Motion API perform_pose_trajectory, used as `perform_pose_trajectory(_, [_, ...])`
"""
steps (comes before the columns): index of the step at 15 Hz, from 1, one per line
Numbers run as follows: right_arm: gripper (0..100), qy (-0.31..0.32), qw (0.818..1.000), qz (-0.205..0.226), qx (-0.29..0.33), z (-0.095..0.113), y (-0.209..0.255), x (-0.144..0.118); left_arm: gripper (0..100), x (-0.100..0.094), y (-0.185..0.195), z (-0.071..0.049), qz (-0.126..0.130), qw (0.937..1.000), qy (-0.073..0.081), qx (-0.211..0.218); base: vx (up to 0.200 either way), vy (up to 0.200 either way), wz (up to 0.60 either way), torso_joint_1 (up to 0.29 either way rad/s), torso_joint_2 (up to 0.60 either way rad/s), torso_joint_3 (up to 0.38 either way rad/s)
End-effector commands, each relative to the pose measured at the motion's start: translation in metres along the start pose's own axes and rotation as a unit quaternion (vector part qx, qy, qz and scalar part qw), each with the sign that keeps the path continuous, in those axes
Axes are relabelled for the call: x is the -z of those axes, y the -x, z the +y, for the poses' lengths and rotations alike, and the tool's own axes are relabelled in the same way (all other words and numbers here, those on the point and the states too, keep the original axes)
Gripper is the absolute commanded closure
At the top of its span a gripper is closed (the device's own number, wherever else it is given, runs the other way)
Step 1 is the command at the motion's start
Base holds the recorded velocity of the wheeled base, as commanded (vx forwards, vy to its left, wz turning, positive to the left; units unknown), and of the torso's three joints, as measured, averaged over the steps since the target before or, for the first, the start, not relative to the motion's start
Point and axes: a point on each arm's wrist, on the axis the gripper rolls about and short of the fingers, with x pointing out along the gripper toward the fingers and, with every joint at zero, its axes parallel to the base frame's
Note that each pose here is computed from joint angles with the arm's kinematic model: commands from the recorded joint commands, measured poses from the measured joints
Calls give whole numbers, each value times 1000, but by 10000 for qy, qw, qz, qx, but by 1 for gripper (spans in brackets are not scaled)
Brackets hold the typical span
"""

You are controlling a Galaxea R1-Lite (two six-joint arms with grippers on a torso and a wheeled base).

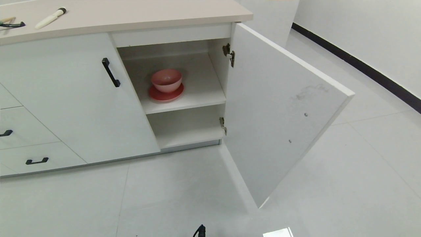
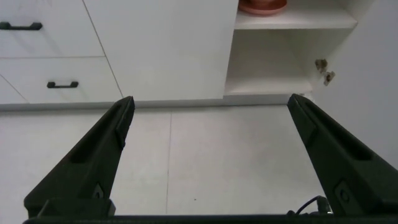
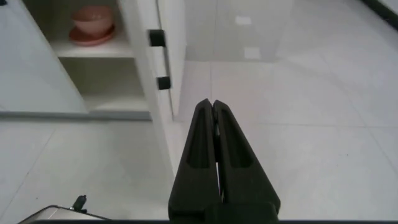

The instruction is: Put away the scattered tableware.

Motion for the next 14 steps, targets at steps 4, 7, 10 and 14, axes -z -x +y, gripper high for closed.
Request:
perform_pose_trajectory(4, [100,187,9948,597,-809,-7,-91,7,0,0,0,0,1,10000,34,-9,-100,-100,0,0,2,1])
perform_pose_trajectory(7, [100,156,9923,678,-1023,-9,-112,11,0,0,0,0,1,10000,96,-1,-67,-67,0,6,1,-2])
perform_pose_trajectory(10, [100,260,9918,349,-1202,-12,-139,6,0,0,0,0,1,10000,50,-17,0,0,0,0,0,0])
perform_pose_trajectory(14, [100,541,9868,-148,-1521,-15,-183,9,0,0,0,2,16,9990,-69,-446,0,0,0,0,0,0])
